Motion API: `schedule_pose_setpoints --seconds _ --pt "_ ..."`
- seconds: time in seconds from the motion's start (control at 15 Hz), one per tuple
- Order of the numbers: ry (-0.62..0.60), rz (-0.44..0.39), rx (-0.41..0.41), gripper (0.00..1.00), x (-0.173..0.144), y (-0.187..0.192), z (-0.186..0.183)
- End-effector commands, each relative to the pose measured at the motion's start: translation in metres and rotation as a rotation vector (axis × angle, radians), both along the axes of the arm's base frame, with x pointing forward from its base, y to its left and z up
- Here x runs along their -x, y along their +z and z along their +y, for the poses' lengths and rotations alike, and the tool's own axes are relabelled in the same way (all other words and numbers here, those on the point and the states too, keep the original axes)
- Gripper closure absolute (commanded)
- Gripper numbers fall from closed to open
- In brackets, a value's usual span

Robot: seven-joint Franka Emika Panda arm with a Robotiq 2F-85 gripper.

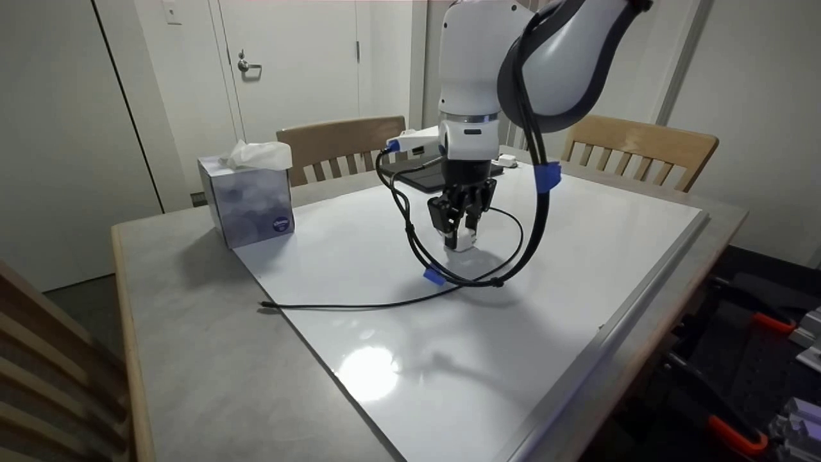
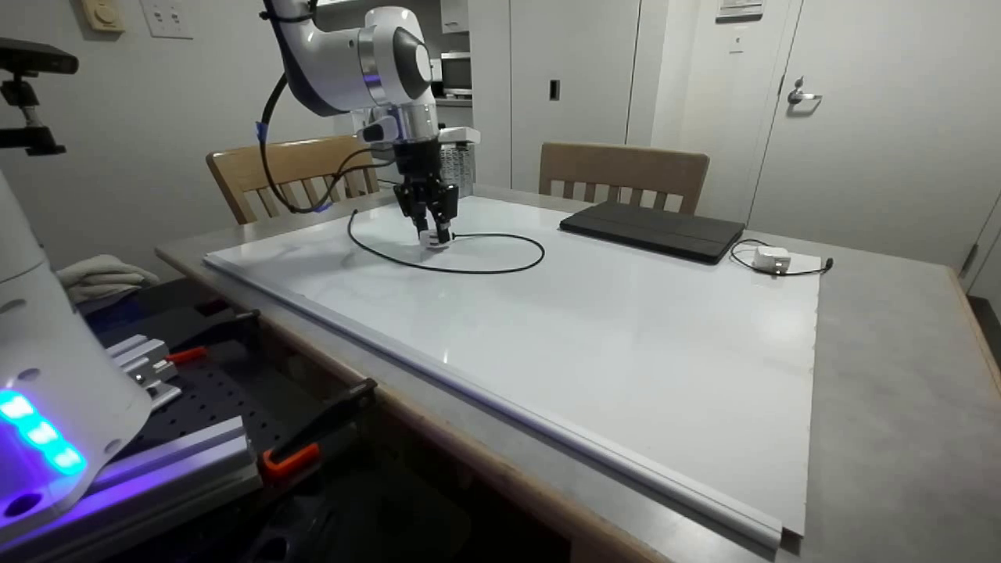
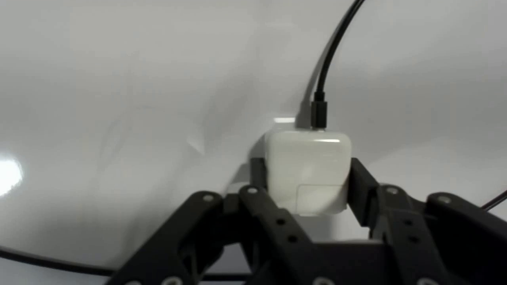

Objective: Wind the charger

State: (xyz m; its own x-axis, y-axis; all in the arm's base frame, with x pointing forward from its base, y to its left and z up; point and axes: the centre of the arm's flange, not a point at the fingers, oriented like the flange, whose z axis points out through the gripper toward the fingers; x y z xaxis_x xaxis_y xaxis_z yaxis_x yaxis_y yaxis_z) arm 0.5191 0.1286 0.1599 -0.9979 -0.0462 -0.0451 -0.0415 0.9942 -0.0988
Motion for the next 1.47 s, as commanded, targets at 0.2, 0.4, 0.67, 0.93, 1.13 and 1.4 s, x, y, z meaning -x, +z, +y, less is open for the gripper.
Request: schedule_pose_setpoints --seconds 0.2,0.4,0.67,0.93,1.13,1.4 --pt "-0.003 0.010 0.001 0.75 -0.008 0.007 -0.027" --pt "0.058 0.003 0.034 0.29 -0.009 0.005 -0.022" --pt "0.116 0.000 0.068 0.04 -0.007 0.008 -0.010" --pt "0.025 -0.009 0.050 0.00 -0.005 0.020 0.004" --pt "0.026 -0.025 0.050 0.00 -0.005 0.013 0.004" --pt "0.012 -0.056 0.096 0.00 -0.005 0.031 0.017"
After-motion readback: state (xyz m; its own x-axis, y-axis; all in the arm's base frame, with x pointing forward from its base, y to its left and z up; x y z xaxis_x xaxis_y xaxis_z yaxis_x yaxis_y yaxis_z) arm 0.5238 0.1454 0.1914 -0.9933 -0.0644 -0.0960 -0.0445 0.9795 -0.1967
